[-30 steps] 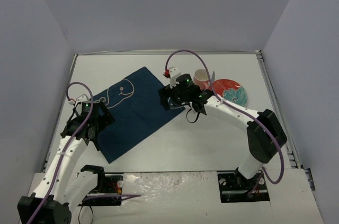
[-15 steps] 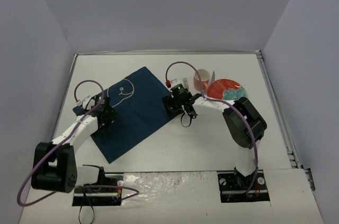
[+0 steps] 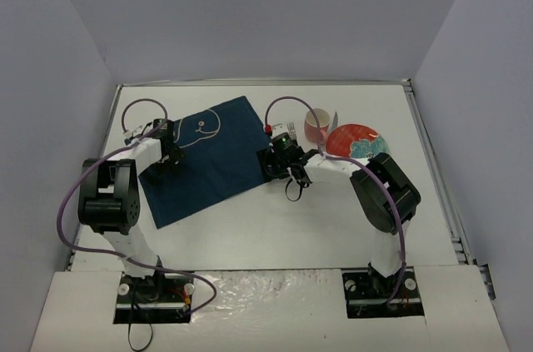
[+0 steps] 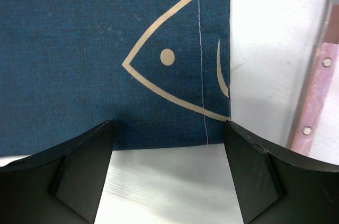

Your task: Set the dinner table for one person

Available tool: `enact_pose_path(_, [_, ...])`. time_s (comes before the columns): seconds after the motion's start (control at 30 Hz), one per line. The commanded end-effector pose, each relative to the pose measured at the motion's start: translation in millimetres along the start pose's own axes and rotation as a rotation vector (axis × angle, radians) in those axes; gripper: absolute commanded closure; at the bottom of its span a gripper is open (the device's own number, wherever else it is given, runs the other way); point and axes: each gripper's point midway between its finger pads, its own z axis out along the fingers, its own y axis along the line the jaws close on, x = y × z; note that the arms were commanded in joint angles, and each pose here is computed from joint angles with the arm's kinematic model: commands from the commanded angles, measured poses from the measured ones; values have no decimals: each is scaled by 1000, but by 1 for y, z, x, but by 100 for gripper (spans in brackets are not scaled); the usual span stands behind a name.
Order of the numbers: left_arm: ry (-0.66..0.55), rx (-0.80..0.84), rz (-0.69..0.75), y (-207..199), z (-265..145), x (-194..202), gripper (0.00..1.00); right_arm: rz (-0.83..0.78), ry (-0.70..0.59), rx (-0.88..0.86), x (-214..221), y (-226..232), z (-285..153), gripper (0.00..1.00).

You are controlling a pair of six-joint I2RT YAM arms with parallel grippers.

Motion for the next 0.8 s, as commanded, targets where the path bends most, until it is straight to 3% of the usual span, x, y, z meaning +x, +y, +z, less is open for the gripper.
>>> enact_pose_path(0.0, [44, -30, 21, 1, 21, -16, 8, 64, 28, -109, 4, 26, 2, 21])
enact_pose_path(0.43, [-10, -11, 298, -49, 53, -102, 8, 127, -81, -288, -56, 86, 11, 21])
enact_pose_path(0.77, [30, -51, 420, -47, 84, -122, 8, 144, -47, -296, -46, 102, 27, 21])
